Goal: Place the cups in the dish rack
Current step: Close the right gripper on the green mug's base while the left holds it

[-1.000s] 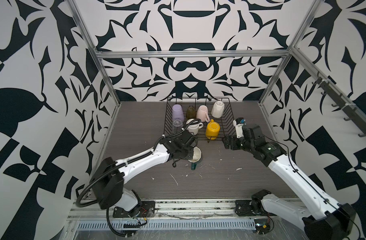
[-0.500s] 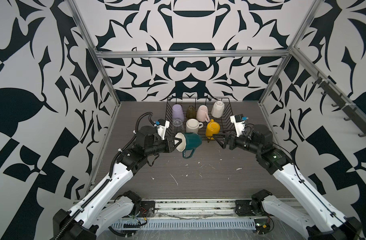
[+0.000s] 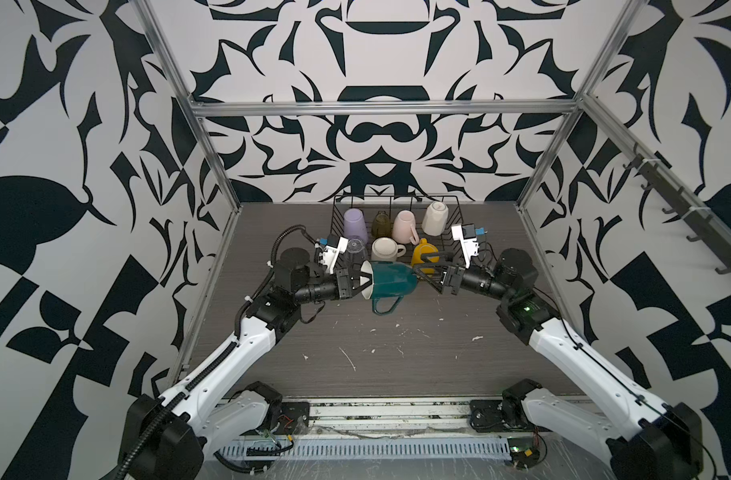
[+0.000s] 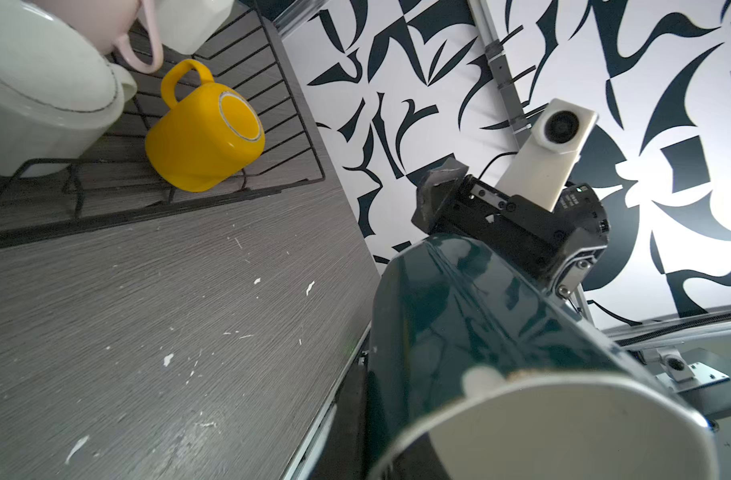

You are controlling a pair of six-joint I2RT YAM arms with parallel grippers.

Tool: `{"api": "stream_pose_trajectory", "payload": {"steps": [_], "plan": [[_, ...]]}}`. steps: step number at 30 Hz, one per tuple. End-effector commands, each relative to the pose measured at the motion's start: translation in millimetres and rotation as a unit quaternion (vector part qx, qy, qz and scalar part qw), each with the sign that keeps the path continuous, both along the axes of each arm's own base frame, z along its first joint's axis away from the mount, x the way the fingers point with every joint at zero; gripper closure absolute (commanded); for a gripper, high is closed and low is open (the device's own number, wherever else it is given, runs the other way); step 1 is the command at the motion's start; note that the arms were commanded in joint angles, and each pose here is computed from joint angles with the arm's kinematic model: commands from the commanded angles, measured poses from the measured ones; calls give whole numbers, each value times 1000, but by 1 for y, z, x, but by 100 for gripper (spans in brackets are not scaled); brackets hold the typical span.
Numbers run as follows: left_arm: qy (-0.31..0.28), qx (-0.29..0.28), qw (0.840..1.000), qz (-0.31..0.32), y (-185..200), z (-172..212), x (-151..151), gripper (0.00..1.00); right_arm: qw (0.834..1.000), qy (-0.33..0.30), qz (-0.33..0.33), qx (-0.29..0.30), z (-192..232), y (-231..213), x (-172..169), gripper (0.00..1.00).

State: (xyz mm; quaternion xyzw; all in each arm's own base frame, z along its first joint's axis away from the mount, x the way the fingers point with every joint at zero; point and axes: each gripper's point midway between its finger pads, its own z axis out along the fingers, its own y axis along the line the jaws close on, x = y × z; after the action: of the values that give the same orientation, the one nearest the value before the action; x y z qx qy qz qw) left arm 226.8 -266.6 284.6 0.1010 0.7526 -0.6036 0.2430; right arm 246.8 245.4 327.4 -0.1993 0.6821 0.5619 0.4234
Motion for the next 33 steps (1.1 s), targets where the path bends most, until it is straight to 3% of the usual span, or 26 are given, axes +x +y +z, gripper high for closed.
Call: {"api": "stream_pose_trajectory", "payload": {"steps": [1,17,33], "plan": [[-46,-49,997,-23,-2,34,-7,100,998,-49,41,27,25,11,-17,8],[-44,-59,997,-36,-5,38,-8,100,992,-48,112,16,16,54,-33,12],[-59,-99,990,-79,-7,57,-21,100,989,-50,139,16,14,62,-43,5]]}}
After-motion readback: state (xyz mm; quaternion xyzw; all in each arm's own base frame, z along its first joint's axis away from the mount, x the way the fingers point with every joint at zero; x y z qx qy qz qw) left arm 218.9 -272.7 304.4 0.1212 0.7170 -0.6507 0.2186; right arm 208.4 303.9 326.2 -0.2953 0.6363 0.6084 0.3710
